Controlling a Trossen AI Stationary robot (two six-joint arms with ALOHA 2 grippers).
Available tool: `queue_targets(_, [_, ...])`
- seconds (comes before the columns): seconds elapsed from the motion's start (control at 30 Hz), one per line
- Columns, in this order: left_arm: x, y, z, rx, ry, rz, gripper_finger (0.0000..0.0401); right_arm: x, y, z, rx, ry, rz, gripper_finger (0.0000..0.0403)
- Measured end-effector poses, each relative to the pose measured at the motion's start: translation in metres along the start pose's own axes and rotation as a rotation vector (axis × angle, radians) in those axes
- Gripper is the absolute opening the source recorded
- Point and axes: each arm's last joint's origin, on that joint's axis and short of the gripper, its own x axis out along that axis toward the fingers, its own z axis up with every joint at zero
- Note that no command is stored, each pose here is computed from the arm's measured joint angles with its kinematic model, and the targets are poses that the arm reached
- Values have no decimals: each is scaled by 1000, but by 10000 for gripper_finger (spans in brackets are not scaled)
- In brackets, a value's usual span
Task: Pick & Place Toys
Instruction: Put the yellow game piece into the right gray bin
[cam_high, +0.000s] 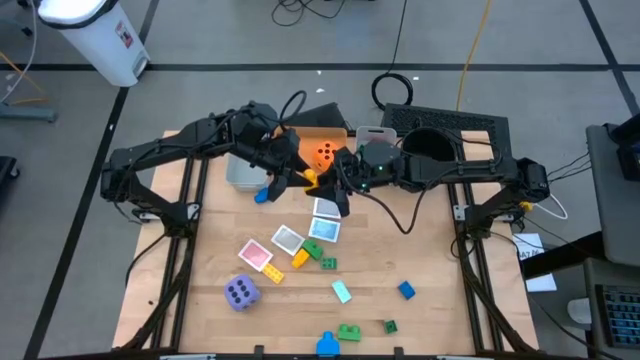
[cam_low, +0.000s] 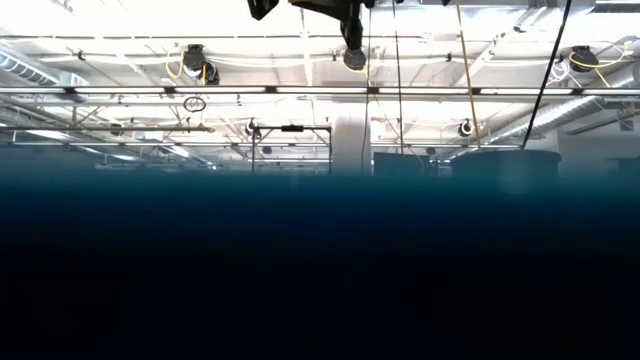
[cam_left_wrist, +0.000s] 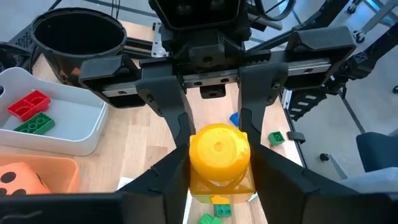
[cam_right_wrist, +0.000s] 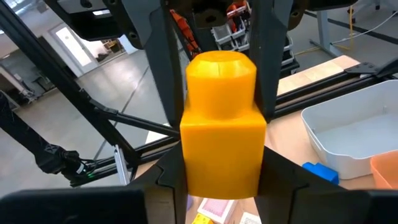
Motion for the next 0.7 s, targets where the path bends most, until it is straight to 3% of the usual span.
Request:
queue_targets(0.33, [-3, 5, 5, -6, -49, -11, 229, -1, -3, 2, -1, -17, -29, 116])
queue_targets(0.5, [-5, 9, 5, -1, -52, 3, 236, -1, -6, 3, -5, -21, -36, 116])
queue_targets(0.7, [-32, 15, 8, -12, -112, 56, 237, -3, -9, 6, -5, -33, -44, 117])
